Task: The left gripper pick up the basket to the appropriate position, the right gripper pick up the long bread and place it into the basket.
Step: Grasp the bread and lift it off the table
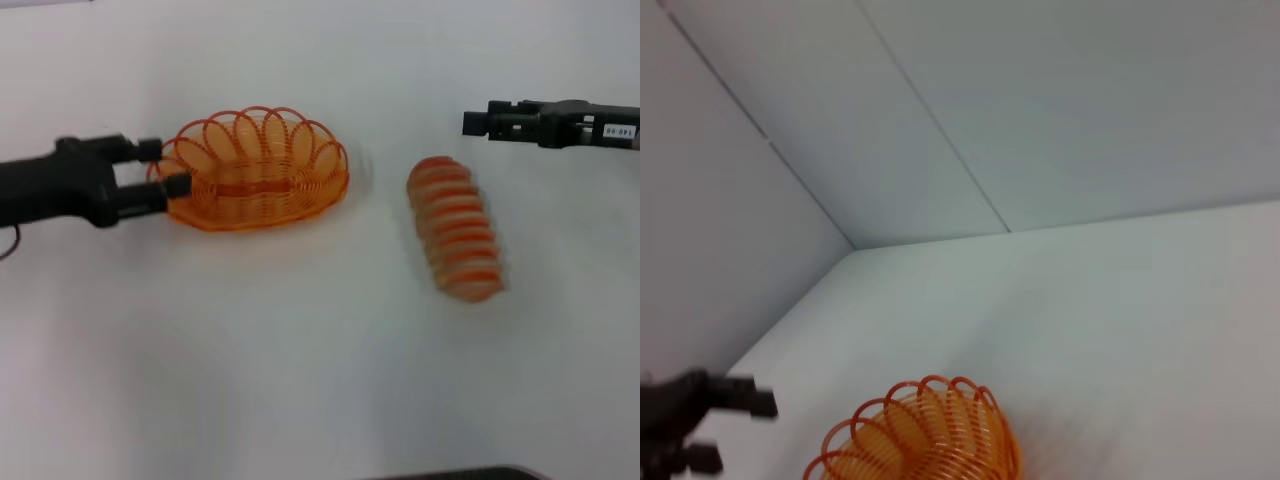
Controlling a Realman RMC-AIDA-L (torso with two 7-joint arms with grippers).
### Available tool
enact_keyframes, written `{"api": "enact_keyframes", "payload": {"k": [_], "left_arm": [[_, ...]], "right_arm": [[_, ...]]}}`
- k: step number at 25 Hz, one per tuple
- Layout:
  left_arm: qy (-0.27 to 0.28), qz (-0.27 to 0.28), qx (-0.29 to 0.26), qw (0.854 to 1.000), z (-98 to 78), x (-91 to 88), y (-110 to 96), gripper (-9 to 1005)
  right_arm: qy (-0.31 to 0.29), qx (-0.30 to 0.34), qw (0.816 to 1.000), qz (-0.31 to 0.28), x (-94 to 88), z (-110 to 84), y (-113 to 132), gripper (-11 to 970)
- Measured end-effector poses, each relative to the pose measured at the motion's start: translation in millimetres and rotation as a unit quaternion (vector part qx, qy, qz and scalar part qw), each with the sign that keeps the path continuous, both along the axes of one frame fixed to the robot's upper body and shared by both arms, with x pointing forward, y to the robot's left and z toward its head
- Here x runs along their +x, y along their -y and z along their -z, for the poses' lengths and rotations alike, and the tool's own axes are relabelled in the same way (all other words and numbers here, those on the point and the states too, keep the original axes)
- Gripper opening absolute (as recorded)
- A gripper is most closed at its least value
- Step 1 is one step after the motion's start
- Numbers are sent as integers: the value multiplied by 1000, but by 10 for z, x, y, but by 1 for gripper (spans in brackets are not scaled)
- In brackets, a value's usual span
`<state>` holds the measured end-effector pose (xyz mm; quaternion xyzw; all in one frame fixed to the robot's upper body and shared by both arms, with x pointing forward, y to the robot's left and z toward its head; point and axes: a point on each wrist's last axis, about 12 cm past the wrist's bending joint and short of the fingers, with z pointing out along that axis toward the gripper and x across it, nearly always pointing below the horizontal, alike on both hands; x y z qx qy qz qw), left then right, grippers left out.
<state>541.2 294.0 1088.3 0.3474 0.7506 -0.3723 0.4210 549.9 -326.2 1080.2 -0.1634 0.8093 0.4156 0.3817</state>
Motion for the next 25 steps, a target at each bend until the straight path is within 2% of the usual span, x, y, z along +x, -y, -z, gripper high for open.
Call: {"api": "enact_keyframes", "payload": {"k": [6,13,18,25], "left_arm": [[1,4,4,1000,83,-57,29,657],[1,-2,8,1000,126,-64,32,656],[5,2,8,1000,157,-83,54,656],[6,12,6,1000,166,-102,75,655]], "right_arm": [[-61,-5,998,-24,139,-270,14,825],[-193,-83,976,-49,385,-723,-113,825],[-274,-141,950,-45,514,-819,-357,825],[-304,-226,924,-52,658,-829,-785,824]]}}
